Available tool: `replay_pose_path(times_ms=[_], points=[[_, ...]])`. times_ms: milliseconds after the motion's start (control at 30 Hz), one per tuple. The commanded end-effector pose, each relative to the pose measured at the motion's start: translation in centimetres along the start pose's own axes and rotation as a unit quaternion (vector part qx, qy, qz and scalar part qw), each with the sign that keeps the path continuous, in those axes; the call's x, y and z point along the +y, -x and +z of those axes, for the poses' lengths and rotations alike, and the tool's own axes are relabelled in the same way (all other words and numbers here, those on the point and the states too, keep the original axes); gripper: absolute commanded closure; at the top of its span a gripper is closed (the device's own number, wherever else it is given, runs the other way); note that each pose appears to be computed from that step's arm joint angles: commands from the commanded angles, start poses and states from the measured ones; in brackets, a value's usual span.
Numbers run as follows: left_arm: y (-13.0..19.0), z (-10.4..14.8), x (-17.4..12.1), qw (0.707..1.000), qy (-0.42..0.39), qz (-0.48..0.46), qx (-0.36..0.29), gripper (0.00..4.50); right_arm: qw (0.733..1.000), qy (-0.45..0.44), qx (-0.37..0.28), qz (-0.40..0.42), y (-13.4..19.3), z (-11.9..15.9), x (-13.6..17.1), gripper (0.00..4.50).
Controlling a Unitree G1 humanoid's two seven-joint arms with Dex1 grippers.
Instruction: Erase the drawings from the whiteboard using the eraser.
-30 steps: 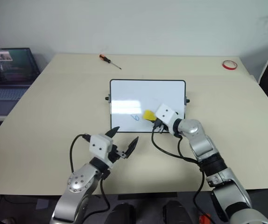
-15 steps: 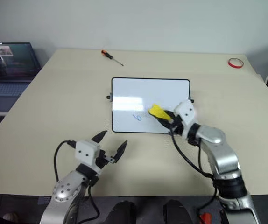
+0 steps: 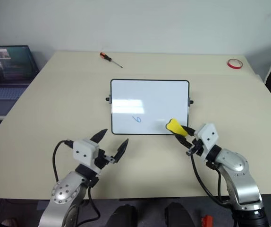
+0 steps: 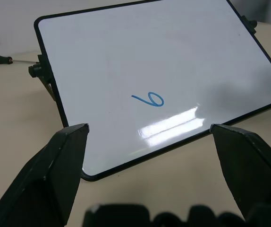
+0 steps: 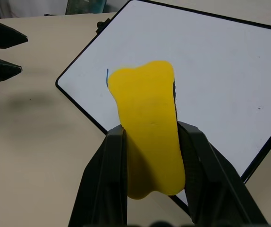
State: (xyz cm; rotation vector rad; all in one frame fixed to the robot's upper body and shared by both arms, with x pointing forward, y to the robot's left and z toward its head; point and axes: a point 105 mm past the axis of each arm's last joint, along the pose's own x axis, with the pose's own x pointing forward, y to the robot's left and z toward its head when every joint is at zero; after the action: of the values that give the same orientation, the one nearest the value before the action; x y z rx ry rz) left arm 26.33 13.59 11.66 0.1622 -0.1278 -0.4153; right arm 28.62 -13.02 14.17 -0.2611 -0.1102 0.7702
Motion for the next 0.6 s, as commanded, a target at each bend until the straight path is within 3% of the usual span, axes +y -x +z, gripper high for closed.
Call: replay_pose_path(times_ms=[33, 300, 600], points=[[-0.1, 1.7, -0.3, 0.999, -0.004, -0.009, -0.032, 0.00, 1.000, 0.022, -0.018, -0.006, 0.1, 1.2, -0.3, 3.32], [0.1, 1.5, -0.4, 1.000, -0.003, -0.010, -0.027, 0.00, 0.999, 0.030, -0.026, 0.001, -1.0, 1.6, -0.5, 3.32], [1.0, 0.6, -0.1, 1.000, 0.006, 0.004, -0.010, 0.00, 0.996, 0.070, -0.052, 0.031, -8.2, 3.2, 0.6, 3.32]])
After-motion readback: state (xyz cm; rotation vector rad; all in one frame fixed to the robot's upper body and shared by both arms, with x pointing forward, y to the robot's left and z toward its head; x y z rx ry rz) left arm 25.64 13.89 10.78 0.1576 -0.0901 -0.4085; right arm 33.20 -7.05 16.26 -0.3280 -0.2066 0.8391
